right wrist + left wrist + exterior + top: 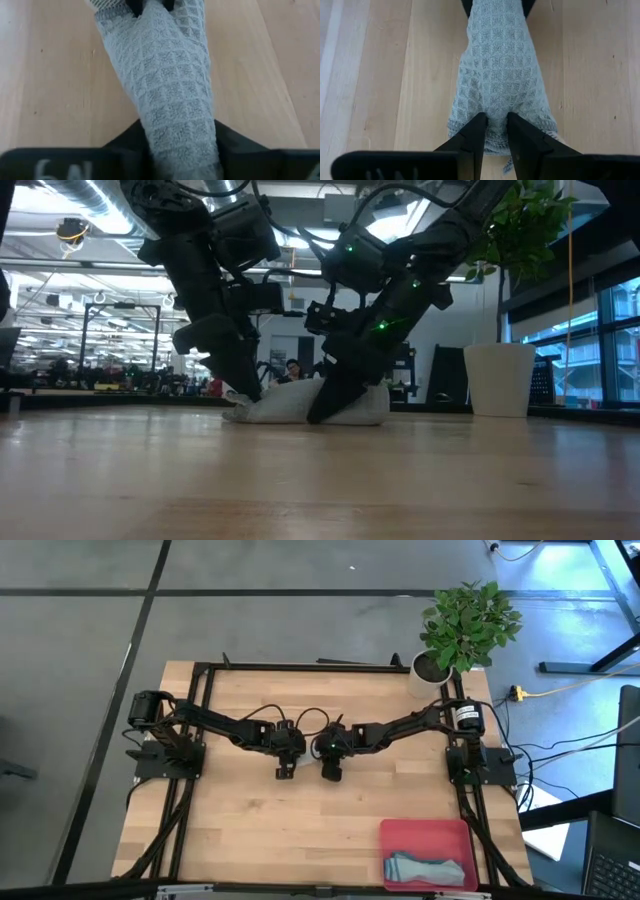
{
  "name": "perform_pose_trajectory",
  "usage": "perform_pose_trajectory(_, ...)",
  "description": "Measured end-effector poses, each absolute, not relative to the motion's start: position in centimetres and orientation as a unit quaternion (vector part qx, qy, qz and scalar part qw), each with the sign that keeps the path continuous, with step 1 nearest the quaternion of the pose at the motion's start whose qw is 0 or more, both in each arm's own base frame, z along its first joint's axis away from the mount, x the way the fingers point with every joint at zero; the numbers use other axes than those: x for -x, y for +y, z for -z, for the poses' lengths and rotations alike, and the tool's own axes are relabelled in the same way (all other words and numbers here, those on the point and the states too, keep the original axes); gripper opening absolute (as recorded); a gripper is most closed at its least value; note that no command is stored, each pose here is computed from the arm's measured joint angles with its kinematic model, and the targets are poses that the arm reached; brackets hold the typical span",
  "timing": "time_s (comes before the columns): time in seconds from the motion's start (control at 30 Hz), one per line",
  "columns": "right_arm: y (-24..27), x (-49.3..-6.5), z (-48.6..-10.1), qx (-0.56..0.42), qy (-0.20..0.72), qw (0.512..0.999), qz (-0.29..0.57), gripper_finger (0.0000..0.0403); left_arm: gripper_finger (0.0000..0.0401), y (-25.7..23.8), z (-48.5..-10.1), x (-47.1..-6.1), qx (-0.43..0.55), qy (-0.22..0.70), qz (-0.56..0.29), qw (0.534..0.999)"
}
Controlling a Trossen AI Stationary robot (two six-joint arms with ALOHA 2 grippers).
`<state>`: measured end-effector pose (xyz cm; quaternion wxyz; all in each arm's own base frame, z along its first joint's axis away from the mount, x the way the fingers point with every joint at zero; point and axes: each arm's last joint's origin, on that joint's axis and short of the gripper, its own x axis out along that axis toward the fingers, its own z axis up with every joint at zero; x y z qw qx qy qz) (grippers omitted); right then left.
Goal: Roll microfiber towels into tight, uniform cylinder then place into a basket
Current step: Put the rolled gray towel into the bin
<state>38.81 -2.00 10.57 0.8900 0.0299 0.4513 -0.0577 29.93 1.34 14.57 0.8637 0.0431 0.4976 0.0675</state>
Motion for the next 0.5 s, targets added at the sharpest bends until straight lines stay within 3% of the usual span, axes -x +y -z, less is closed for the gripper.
perform_pose_trajectory(0.23, -1.96, -38.82, -10.6, -0.032, 0.45, 0.891, 0.054, 0.0058, 0.0074, 1.34, -14.58, -29.94, -0.043, 0.497, -0.068, 0.864)
perform_pose_trajectory(0.5, -1.94, -38.82, -10.6, -0.034, 0.449, 0.891, 0.053, 0.0077, 0.0074, 1.34, -14.6, -29.97, -0.043, 0.496, -0.068, 0.865)
